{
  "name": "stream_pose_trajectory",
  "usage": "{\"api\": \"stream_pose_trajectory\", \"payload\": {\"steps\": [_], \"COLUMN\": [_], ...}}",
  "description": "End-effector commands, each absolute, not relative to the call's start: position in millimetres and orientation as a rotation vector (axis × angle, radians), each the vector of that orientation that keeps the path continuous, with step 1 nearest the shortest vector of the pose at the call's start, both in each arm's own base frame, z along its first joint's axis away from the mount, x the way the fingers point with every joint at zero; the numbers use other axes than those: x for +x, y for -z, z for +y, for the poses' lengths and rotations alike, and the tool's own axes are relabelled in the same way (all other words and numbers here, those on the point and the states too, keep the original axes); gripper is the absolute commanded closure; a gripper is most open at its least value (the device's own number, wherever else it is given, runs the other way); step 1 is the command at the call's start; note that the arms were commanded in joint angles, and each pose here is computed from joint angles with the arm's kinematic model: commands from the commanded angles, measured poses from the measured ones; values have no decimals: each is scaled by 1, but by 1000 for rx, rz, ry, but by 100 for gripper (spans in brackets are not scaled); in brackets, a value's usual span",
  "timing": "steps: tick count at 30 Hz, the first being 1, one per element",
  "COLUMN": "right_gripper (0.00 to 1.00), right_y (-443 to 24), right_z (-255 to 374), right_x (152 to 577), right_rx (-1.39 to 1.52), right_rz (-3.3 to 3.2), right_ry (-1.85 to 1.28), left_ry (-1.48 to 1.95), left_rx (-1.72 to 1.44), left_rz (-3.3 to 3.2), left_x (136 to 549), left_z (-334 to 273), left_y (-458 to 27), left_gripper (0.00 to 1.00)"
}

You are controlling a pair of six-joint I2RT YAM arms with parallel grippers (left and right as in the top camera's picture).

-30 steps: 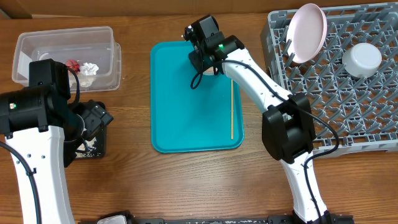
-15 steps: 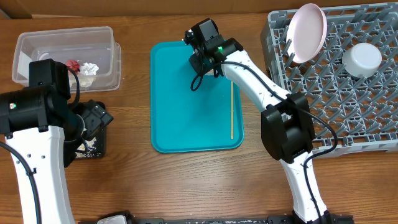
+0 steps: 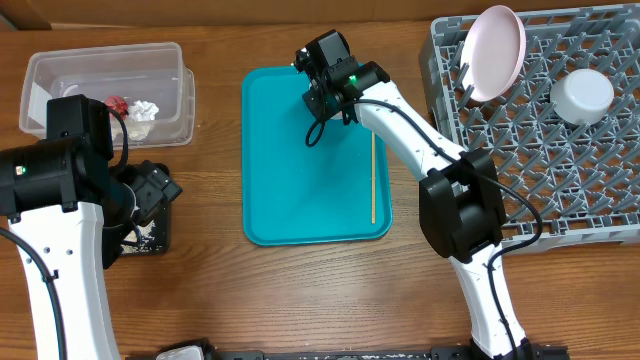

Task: Sort waste into correct bins and load items into the dishwasher
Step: 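Lift the white cup and carry it right to the rack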

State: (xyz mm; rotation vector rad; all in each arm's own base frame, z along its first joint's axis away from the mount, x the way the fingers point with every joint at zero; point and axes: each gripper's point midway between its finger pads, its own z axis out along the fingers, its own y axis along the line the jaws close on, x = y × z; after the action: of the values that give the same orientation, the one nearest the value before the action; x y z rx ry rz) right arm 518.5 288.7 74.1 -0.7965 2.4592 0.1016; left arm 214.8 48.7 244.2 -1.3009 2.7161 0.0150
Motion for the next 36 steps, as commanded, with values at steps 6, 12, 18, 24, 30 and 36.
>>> {"api": "stream_pose_trajectory", "payload": {"steps": [6,12,18,24,30,36], "right_gripper": [96,96,96,96,96,96], "right_y": [-122,-190,-271,-356,-422,-417], "right_z": [297,291,271,188,80,-10], "right_x": [527,524,508,495,460,435], "right_rx": [-778,-701,-605,-322,-111,68], "right_rz": [2407,2375,2324,2261,2182,2214], "right_ry": [-125,-156,-329,-396,-506,-656], "left_ry": [-41,-41,-41,-41,-41,-41], "left_rx": [-1310,-1310,-1310,-1310,-1309,-1310], "left_rz": [2713,2713,2713,2713,2713,2713], "left_x": [215,215,215,215,215,215], "left_z": [52,52,52,52,52,52], "left_y": [-243,-243,-243,-243,-243,-243], "left_gripper": [0,0,0,0,0,0]}}
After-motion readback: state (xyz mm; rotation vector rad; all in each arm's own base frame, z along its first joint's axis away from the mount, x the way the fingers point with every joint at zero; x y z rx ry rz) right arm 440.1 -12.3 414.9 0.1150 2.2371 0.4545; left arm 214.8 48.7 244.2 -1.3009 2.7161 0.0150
